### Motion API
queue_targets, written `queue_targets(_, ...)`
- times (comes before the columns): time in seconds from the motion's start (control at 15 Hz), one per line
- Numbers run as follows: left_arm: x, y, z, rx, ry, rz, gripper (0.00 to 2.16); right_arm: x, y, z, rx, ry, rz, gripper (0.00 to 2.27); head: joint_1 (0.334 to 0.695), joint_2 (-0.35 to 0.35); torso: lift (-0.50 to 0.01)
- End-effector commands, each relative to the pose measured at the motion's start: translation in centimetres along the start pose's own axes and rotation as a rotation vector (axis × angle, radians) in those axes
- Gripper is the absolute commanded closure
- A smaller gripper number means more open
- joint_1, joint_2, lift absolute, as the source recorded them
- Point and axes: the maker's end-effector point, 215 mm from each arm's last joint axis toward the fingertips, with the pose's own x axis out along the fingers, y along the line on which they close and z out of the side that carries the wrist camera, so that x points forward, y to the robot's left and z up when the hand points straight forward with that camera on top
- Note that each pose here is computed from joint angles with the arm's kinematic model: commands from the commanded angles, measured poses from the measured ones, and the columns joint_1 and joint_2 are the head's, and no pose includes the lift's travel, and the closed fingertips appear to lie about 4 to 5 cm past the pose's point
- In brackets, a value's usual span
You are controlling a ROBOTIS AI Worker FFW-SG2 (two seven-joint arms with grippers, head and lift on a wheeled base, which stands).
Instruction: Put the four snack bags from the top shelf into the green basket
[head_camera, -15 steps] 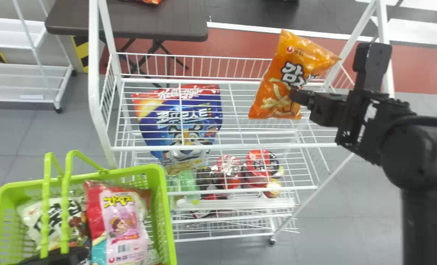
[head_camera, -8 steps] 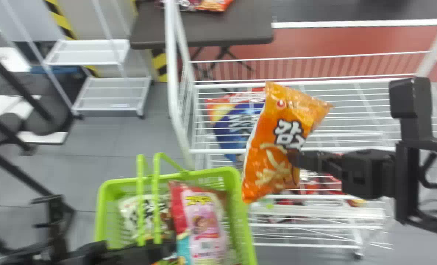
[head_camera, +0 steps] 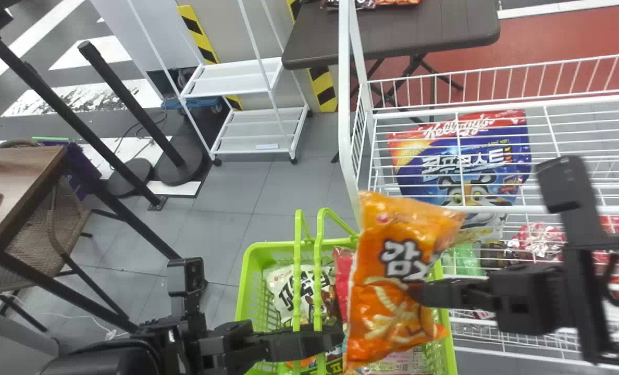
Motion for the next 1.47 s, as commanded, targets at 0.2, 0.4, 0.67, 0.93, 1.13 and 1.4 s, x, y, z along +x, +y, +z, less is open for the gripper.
queue_targets(0.2,0.5,-0.5,-0.1,-0.005,0.006,-0.024,2.15,5.9,-1.6,-1.3,0.006,0.130,-0.033,2.25,0.695,0.350,0.000)
queue_targets(0.4,0.5,-0.6,0.0,-0.003,0.006,-0.027,2.15,6.1,-2.4,-3.1,-0.009,0.269,-0.063,1.98,0.695,0.350,0.000)
queue_targets(0.67,0.2,-0.7,0.0,-0.004,0.005,-0.025,2.15,3.7,-0.5,-0.2,-0.007,0.193,0.010,0.00,0.695,0.350,0.000)
queue_targets(0.93,0.0,-0.7,0.3,-0.003,0.009,-0.027,2.15,-3.2,-1.0,7.6,0.008,-0.046,0.039,0.05,0.695,0.350,0.000)
queue_targets(1.13,-0.2,-0.8,0.4,0.000,0.013,-0.027,2.15,-7.6,-7.7,5.6,-0.015,-0.077,-0.189,0.05,0.695,0.350,0.000)
queue_targets(1.4,-0.1,-0.9,0.4,0.000,0.015,-0.033,2.15,-10.7,-17.1,11.2,-0.150,-0.401,-0.527,0.05,0.695,0.243,0.000)
